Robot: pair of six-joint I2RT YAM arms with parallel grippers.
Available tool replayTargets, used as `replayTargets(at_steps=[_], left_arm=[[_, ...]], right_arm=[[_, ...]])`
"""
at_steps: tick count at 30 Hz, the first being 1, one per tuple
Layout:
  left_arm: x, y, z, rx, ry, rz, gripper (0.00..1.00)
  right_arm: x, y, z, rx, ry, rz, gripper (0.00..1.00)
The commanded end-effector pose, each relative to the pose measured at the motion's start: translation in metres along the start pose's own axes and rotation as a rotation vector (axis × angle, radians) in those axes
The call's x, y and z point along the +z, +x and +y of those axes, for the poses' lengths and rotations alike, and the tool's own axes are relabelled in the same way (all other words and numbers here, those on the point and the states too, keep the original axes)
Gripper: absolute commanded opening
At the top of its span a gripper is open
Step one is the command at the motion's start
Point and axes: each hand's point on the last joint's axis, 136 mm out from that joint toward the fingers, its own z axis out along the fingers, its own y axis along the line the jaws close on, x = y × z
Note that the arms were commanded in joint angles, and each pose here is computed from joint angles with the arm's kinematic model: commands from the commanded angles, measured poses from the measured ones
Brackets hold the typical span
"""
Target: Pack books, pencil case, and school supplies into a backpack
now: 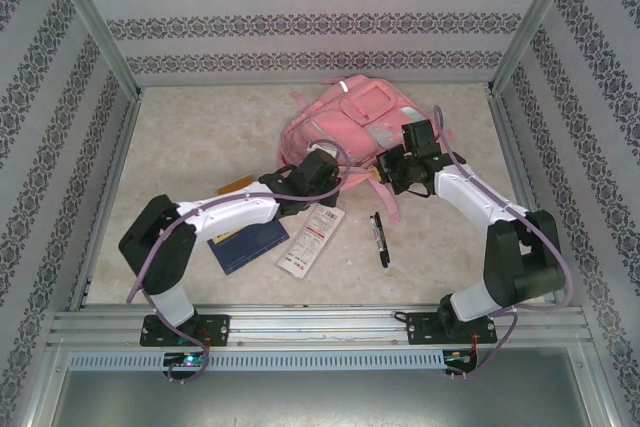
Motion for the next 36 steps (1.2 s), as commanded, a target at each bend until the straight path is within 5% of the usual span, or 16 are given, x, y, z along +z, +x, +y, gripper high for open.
replayTargets(at_steps=[1,5,7,11,15,29,36], left_arm=[[-0.016,-0.004,0.018,0.045,0.006,-0.014,0.00],[-0.021,0.004,0.047,0.032,-0.012,-0.006,0.00],[-0.020,0.010,0.035,0.068,0.097,0.022,0.00],[-0.021,0.015,-0.020,0.087,0.327,0.095,0.44],[-0.016,0.010,-0.052,0.084,0.356,0.077,0.53],[0.025,-0.014,-0.010,-0.007,-0.031,0.051,0.50],[0.032,-0.019,-0.012,0.037,-0.031,0.033,0.26]], right_arm=[[-0.016,-0.016,-0.002,-0.054,-0.001,-0.072,0.00],[-0.017,-0.027,-0.014,-0.034,0.014,-0.083,0.00],[-0.016,-0.027,-0.013,-0.030,0.009,-0.071,0.00],[-0.009,-0.014,-0.001,-0.023,-0.022,-0.010,0.00],[-0.007,-0.003,0.015,-0.031,-0.050,0.014,0.00],[-0.010,0.034,0.039,-0.055,-0.106,0.099,0.00],[-0.015,0.048,0.047,-0.079,-0.125,0.114,0.00]])
